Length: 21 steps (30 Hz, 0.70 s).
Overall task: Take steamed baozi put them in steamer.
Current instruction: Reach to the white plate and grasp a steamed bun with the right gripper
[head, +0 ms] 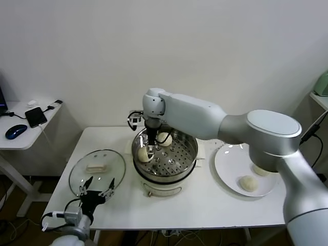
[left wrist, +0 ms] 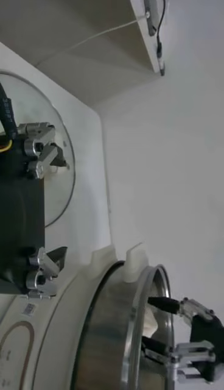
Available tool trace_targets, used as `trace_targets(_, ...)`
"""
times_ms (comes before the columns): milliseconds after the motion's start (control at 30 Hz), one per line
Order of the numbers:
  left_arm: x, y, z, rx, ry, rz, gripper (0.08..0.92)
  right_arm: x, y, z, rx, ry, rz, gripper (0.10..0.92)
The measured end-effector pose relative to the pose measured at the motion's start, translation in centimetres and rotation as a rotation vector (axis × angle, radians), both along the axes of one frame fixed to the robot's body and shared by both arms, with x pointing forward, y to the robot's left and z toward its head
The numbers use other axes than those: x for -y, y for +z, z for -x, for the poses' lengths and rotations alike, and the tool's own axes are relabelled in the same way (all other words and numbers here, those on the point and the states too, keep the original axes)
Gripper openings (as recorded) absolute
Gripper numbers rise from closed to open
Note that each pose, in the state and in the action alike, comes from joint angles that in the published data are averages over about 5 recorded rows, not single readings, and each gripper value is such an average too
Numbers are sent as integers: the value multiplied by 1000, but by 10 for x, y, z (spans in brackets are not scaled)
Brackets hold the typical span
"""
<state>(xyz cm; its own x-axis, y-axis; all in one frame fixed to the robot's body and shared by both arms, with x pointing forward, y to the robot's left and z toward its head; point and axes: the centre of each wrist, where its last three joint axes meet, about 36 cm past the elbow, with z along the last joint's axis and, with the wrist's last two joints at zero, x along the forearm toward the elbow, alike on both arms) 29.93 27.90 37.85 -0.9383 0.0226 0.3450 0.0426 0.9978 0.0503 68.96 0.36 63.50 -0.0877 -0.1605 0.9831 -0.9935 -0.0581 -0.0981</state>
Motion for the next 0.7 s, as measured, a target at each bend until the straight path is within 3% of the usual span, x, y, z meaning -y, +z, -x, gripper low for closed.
trace_targets(367, -4, 4, 10, -18, 9, 22, 823, 139, 59, 3, 14, 31, -43, 823)
trace_targets(700, -7, 2, 18, -43, 18, 36, 823, 288, 33, 27, 7, 61, 10, 823)
